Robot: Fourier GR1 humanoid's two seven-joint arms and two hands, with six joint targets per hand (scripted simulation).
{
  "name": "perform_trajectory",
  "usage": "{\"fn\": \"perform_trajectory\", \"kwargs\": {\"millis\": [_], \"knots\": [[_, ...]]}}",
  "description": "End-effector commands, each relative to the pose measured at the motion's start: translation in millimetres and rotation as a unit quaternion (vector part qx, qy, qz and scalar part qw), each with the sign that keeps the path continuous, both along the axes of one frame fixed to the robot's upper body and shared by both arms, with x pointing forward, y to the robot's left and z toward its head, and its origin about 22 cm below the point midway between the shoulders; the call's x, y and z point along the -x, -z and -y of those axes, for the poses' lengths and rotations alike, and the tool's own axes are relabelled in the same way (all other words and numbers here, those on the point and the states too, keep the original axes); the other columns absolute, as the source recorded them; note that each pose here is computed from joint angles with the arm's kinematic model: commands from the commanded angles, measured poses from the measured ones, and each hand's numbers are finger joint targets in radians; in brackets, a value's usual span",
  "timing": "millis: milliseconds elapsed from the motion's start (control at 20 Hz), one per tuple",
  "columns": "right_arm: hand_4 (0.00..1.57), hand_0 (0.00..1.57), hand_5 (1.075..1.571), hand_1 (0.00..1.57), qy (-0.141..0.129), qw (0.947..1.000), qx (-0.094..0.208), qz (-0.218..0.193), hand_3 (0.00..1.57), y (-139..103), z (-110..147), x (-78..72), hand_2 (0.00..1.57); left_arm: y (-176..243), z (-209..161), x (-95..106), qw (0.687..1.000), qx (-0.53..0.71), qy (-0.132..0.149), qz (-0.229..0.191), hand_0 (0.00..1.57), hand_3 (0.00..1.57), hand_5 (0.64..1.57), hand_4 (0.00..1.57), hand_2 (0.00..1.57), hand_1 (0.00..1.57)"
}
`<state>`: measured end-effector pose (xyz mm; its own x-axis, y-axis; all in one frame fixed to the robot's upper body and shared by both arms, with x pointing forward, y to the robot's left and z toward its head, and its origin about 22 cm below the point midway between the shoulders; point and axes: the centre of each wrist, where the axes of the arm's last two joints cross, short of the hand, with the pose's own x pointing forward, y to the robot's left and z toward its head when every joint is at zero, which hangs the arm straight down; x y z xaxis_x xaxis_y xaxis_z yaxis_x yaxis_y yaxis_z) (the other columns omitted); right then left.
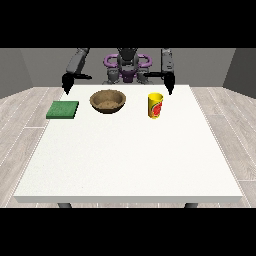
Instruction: Pick the cup and pour the ball into the bowl, then pick the bowl and place it on the pad
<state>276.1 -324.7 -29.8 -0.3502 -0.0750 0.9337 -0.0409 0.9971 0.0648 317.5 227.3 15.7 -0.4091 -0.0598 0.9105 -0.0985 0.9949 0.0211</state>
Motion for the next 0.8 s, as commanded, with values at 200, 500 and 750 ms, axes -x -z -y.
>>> {"fn": "perform_trajectory", "kwargs": {"millis": [200, 500, 750], "knots": [[0.0, 0.0, 1.548, 0.0, -0.038, 0.9982, -0.005, 0.045, 0.0, -10.9, -1.3, -26.5, 0.0, -1.7, -22.9, -41.9, 0.999, 0.005, -0.039, 0.031, 0.0, 0.0, 1.415, 0.0, 0.0, 0.0], [0.0, 0.0, 1.545, 0.0, -0.037, 0.9978, 0.0, 0.055, 0.0, -9.1, -8.2, -27.5, 0.0, 37.9, -42.0, -36.0, 0.998, 0.004, -0.053, 0.044, 0.0, 0.0, 1.407, 0.0, 0.0, 0.0], [0.0, 0.0, 1.55, 0.0, -0.046, 0.995, 0.0, 0.089, 0.0, -28.1, 18.7, -44.3, 0.0, 17.1, -38.8, -58.6, 0.995, 0.005, -0.064, 0.075, 0.0, 0.0, 1.394, 0.0, 0.0, 0.0]]}}
